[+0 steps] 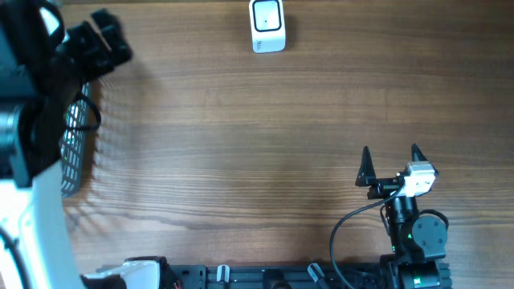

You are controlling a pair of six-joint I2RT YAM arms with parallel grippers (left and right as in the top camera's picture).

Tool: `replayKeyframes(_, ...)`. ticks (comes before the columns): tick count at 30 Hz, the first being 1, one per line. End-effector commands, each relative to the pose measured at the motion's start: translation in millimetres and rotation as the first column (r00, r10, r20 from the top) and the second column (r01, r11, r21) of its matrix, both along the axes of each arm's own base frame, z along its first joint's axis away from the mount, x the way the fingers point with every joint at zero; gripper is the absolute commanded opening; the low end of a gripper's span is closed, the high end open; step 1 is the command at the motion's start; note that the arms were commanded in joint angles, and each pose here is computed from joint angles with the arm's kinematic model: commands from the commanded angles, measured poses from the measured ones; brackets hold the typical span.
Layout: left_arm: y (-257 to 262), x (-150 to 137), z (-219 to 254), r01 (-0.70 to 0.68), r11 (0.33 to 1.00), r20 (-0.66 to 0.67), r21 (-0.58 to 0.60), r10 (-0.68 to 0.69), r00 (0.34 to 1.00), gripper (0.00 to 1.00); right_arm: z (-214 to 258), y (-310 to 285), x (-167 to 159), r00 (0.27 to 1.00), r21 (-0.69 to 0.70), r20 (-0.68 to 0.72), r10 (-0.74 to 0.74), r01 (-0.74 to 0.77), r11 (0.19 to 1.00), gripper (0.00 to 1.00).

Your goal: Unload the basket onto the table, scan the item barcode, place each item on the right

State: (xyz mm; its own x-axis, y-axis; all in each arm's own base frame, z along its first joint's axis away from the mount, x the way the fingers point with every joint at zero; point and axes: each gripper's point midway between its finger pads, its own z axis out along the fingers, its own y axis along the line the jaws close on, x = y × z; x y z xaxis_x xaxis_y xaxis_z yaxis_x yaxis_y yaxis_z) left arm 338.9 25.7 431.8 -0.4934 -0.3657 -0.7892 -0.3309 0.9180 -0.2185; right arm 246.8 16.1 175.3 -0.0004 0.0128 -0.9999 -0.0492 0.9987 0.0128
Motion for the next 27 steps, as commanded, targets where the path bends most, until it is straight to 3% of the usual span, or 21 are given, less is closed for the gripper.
replayKeyframes(1, 95.0, -18.4, -3.2, -0.494, 0.848, 0.012, 0.192, 0.501, 0.865, 1.00, 2.2, -0.8, -0.3, 1.000, -0.009, 0.011, -0.004, 0.004, 1.000, 1.00)
replayKeyframes(6, 163.4, -37.2, -33.7, -0.674, 0.719, -0.080, 0.168, 0.691, 0.718, 1.00, 2.2, -0.8, -0.3, 1.000, -0.009, 0.011, -0.004, 0.004, 1.000, 1.00)
replayKeyframes(13, 243.4, -75.3, -90.8, -0.795, 0.597, -0.290, 0.107, 0.784, 0.549, 1.00, 2.3, -0.8, -0.3, 1.000, -0.009, 0.011, -0.004, 0.004, 1.000, 1.00)
replayKeyframes(17, 266.7, -75.2, -142.9, -0.777, 0.626, -0.452, 0.065, 0.713, 0.537, 1.00, 2.2, -0.8, -0.3, 1.000, -0.009, 0.011, -0.004, 0.004, 1.000, 1.00)
replayKeyframes(21, 286.3, -78.6, -196.4, -0.776, 0.623, -0.574, 0.098, 0.672, 0.467, 1.00, 2.2, -0.8, -0.3, 1.000, -0.009, 0.011, -0.004, 0.004, 1.000, 1.00)
replayKeyframes(27, 296.7, -57.9, -257.1, -0.702, 0.707, -0.672, 0.084, 0.560, 0.484, 1.00, 2.2, -0.8, -0.3, 1.000, -0.009, 0.011, -0.004, 0.004, 1.000, 1.00)
